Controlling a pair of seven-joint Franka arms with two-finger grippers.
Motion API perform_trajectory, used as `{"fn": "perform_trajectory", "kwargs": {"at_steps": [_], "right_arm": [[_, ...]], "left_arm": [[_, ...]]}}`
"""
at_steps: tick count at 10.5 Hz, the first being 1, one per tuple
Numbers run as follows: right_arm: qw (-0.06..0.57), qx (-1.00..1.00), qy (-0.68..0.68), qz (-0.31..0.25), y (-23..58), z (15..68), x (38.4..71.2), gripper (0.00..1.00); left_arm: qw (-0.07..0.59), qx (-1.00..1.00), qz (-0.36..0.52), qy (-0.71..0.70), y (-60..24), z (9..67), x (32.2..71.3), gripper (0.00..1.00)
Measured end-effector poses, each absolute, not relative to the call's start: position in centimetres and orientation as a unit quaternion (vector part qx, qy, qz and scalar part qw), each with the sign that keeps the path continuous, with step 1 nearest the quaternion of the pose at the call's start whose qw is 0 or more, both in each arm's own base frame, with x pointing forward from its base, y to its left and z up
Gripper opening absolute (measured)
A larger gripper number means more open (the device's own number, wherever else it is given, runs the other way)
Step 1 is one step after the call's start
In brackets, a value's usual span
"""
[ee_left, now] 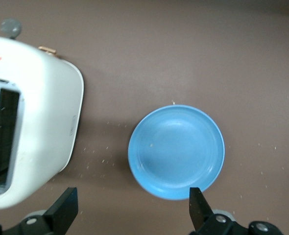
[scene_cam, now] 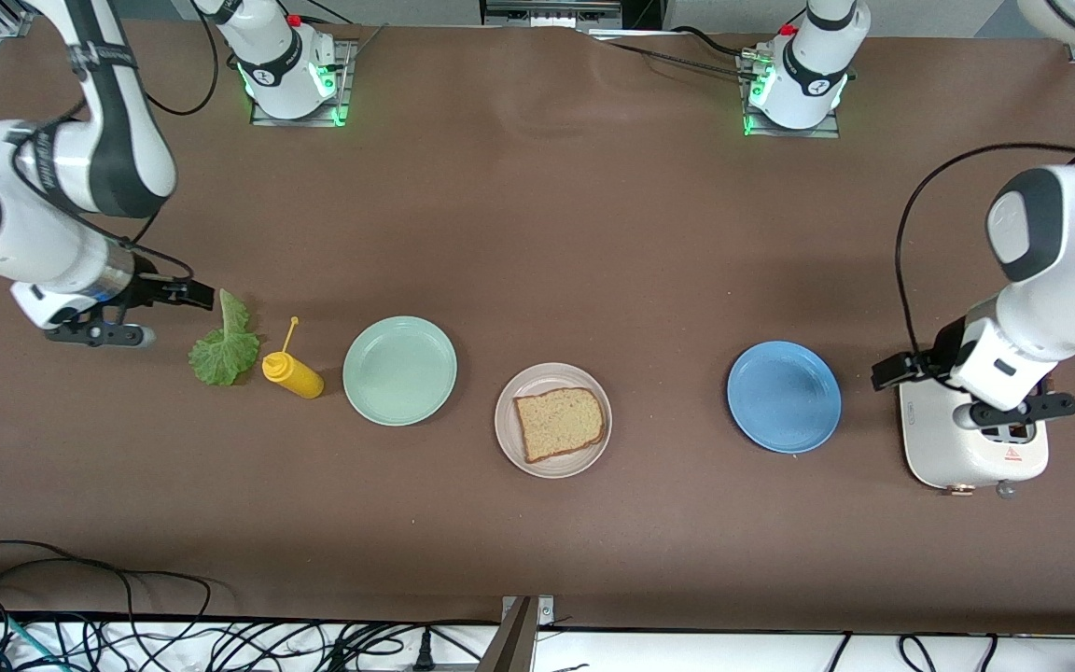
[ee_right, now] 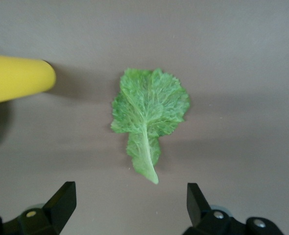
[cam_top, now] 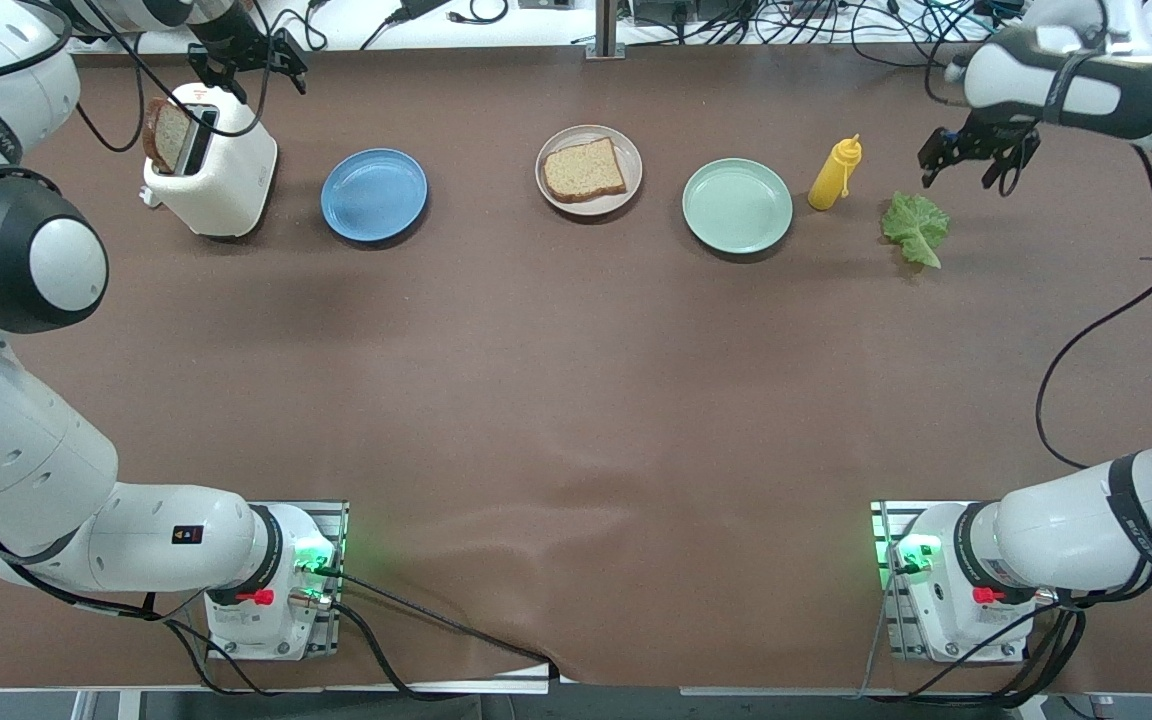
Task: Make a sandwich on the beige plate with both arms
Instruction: 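Grasp the lettuce leaf stem with the right gripper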
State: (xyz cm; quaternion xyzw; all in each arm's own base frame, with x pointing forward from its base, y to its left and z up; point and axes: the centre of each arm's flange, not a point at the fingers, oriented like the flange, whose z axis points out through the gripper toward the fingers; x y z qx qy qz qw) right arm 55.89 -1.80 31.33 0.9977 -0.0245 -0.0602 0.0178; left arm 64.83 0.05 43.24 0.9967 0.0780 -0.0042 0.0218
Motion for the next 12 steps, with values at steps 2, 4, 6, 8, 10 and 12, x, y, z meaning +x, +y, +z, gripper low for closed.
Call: {"fn": "perform_trajectory", "kwargs": {"at_steps": [2, 4, 6, 8, 10, 12], "right_arm": [[0.021, 0.997, -0.028, -0.063, -2.6, 26.6, 55.8, 1.0], [0.024, 0.997, -0.03, -0.064, -3.1, 23.4, 55.9, 1.0], [0.026, 0.997, -0.032, -0.072, -3.5, 20.8, 55.7, 1.0], [0.027, 0.996, -0.033, -0.078, -3.6, 19.9, 55.6, 0.98], [0.028, 0.996, -0.036, -0.08, -3.6, 19.8, 55.5, 0.75], [0.028, 0.995, -0.039, -0.088, -3.6, 18.9, 55.3, 0.39]], "left_arm": [[0.012, 0.998, -0.014, 0.063, 0.9, 45.0, 63.7, 1.0], [-0.01, 1.0, -0.014, 0.025, 4.4, 45.5, 63.4, 1.0], [-0.02, 1.0, -0.017, -0.004, 9.7, 45.6, 62.7, 1.0], [-0.025, 0.999, -0.018, -0.018, 13.6, 45.4, 62.1, 1.0], [-0.037, 0.999, -0.011, -0.022, 15.0, 44.3, 62.6, 1.0], [-0.052, 0.998, -0.006, -0.023, 16.0, 41.6, 63.7, 1.0]]}}
